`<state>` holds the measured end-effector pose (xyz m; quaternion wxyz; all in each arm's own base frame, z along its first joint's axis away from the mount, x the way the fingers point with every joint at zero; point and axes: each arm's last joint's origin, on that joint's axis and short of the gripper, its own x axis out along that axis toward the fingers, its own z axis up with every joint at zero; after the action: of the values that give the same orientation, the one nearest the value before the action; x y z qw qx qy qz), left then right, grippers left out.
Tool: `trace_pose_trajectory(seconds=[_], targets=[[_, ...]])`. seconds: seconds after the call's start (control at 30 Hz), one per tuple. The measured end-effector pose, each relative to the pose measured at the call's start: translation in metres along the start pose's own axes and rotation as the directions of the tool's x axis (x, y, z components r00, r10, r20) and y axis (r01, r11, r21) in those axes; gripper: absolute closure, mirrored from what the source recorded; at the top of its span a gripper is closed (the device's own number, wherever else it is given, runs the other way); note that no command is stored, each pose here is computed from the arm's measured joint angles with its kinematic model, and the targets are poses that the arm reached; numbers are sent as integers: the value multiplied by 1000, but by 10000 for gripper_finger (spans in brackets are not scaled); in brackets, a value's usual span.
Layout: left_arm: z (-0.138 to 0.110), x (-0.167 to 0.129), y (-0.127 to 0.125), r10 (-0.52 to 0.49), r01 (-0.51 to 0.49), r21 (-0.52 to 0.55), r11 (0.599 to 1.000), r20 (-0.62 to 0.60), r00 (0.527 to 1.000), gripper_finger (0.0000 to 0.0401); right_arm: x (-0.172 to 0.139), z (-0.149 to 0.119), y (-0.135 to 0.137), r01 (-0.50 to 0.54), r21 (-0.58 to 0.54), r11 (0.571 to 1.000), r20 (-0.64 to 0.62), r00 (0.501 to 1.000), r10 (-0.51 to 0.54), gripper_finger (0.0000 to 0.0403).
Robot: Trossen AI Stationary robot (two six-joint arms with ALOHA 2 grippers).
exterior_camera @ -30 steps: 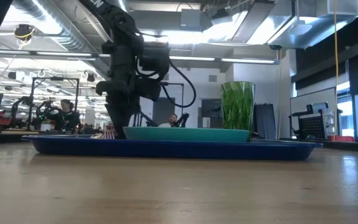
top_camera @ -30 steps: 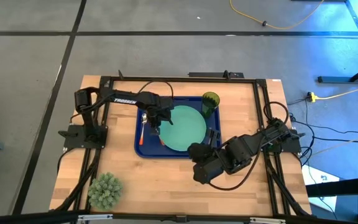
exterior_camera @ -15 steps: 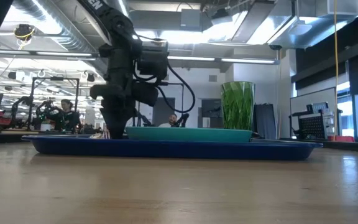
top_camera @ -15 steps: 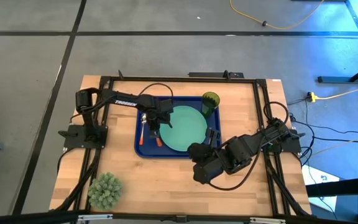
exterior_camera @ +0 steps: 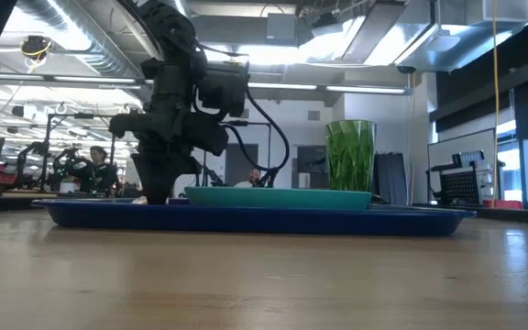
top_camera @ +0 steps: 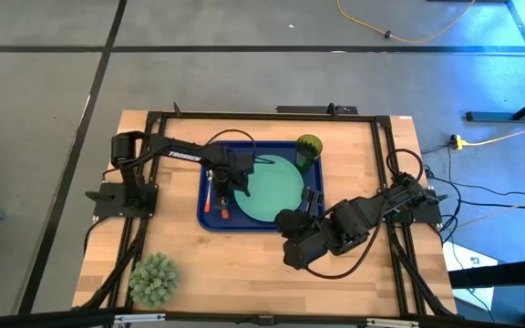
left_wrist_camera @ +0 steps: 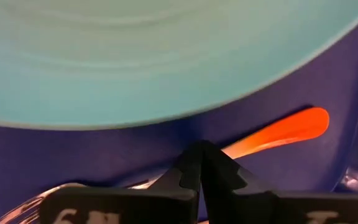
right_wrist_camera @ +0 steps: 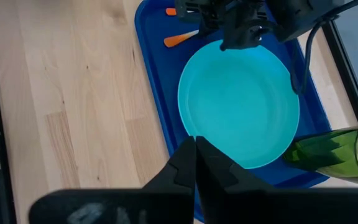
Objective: Pick and place plate/cup/fork/spoon on tray
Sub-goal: Put the orange fork on the blue serving tray to the left side of the green plate
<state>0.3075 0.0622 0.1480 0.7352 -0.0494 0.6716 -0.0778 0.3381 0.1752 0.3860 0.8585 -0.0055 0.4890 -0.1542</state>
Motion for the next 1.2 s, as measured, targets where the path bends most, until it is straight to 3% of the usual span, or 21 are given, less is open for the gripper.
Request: trace_pose_trajectory(seconds=[0.23,0.33,0.57,0.73,0.97,1.2], targets=[[-1,0,-2,12,-12,-9,1000,-16,1000,401,0,0,0,0,-1,1000,0,1000,0,398],[-2,-12,-4,63,-63,-28,998,6,998,401,0,0,0,0,-1,1000,0,1000,0,398],[-18,-36,-1,130,-135,-154,979,-43,991,401,0,0,0,-2,-3,1000,0,1000,2,398],[-22,-26,3,129,-129,-183,975,-11,992,401,0,0,0,-2,-3,1000,1,1000,2,398],[-42,-5,5,109,-127,-221,967,-88,990,401,0,0,0,-2,-6,1000,1,1000,2,398],[-38,-1,8,137,-137,-224,965,-19,990,401,1,2,-2,2,-15,1000,1,1000,-2,398]])
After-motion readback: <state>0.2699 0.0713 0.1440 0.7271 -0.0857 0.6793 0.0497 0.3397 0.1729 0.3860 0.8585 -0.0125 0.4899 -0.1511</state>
